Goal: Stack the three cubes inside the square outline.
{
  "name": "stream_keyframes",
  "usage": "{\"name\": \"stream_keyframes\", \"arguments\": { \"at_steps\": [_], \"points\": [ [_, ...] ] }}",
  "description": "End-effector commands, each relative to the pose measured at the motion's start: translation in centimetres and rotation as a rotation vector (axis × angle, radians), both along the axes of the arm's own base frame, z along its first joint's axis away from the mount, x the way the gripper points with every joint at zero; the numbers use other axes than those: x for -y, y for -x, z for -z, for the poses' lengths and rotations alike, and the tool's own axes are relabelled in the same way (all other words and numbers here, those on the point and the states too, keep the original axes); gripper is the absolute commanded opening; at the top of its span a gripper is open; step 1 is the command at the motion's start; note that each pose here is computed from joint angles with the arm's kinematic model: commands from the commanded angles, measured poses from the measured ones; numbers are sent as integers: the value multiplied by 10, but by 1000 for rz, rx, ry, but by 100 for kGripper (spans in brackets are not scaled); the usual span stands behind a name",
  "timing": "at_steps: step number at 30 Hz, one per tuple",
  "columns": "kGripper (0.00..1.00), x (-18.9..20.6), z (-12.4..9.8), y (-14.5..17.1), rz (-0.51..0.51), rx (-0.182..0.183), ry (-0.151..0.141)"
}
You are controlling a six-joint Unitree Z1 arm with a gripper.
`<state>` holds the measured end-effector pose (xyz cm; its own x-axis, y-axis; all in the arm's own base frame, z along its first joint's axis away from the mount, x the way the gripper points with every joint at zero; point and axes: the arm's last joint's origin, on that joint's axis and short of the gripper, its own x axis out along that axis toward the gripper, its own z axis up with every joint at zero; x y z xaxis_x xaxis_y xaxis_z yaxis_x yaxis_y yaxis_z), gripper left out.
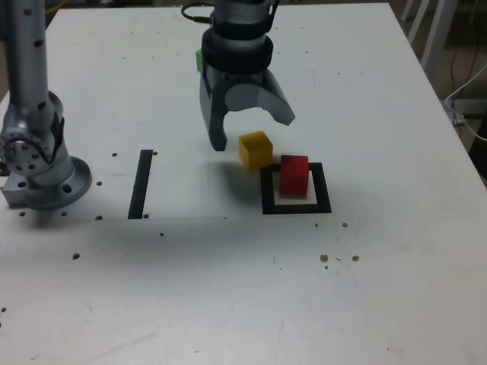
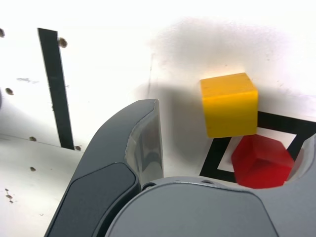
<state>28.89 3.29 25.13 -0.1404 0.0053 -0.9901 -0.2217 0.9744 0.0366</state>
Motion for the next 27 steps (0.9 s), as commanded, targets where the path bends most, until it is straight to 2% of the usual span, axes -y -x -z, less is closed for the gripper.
{"name": "stream_keyframes", "arguments": {
  "at_steps": [1,9,14,21,27],
  "points": [
    [99,-2,4,-3,0,-6,7],
    [95,-12,21,-13,5,-34,53],
    [88,-18,27,-18,8,-46,76],
    [68,-25,37,-28,20,-61,108],
    [41,-27,40,-34,25,-61,94]
  ]
}}
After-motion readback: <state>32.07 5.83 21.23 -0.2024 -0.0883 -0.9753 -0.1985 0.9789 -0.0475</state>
